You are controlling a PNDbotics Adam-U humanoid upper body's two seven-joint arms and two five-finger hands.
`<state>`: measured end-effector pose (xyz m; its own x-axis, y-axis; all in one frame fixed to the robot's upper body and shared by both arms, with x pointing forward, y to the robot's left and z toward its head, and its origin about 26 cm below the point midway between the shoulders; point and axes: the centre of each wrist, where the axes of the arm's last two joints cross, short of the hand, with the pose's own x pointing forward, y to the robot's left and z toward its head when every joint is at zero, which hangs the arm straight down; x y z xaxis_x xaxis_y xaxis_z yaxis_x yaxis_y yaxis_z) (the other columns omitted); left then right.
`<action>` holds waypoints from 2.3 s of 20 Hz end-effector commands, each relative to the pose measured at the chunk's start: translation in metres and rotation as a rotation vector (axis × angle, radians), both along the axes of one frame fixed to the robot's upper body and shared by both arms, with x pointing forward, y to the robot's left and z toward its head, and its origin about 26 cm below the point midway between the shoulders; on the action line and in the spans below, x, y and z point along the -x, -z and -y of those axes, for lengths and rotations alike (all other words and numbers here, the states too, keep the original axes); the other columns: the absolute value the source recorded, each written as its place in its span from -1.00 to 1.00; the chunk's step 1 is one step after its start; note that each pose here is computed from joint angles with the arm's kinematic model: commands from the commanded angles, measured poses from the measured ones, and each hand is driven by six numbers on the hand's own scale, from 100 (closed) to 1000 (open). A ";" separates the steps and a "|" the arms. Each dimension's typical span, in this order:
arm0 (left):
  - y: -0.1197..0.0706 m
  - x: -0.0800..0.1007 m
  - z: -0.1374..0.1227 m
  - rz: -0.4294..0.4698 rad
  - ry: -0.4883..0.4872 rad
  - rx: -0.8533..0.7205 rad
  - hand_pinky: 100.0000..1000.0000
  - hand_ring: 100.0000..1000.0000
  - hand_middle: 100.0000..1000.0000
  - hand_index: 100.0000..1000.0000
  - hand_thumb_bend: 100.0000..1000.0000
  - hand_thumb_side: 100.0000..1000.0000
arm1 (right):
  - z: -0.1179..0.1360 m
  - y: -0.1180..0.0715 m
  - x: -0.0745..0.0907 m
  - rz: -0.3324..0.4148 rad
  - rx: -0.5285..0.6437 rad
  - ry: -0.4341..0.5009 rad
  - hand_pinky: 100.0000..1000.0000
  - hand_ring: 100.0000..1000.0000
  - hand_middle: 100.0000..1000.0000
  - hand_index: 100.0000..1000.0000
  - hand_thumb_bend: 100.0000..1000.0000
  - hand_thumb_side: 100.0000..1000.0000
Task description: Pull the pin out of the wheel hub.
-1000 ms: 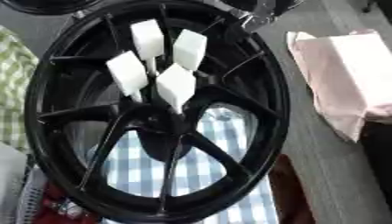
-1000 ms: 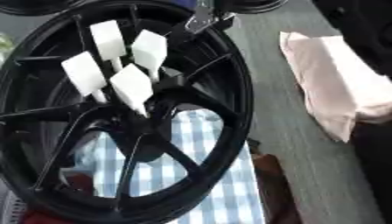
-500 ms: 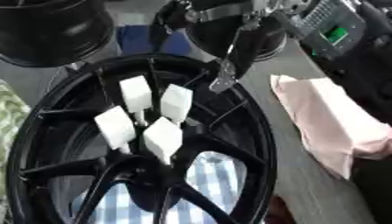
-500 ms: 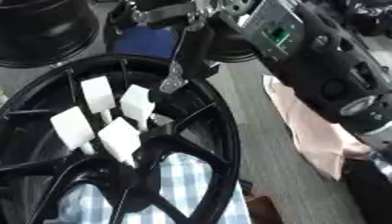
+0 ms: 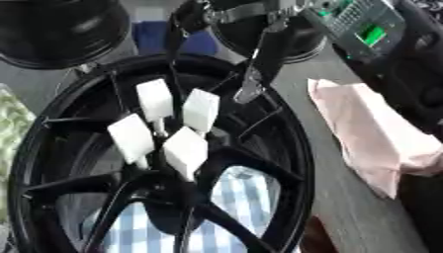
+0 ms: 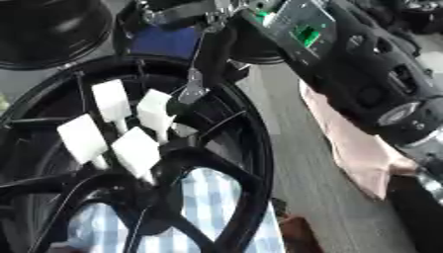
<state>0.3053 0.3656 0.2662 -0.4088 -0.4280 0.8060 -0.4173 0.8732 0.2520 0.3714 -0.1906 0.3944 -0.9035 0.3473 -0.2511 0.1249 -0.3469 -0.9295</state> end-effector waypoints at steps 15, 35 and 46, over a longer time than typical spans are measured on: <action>-0.017 0.004 -0.001 0.037 0.004 -0.038 0.38 0.47 0.42 0.56 1.00 0.18 | 0.013 0.004 -0.012 -0.045 0.106 0.034 0.82 0.68 0.63 0.60 -0.12 -0.29; -0.021 0.003 0.001 0.049 0.015 -0.039 0.39 0.47 0.42 0.55 1.00 0.17 | 0.020 0.020 -0.021 -0.071 0.157 0.012 0.82 0.65 0.54 0.52 -0.21 -0.68; -0.020 0.003 0.001 0.044 0.013 -0.040 0.39 0.46 0.42 0.55 1.00 0.17 | 0.015 0.022 -0.022 -0.113 0.128 0.056 0.82 0.55 0.23 0.20 -0.24 -0.79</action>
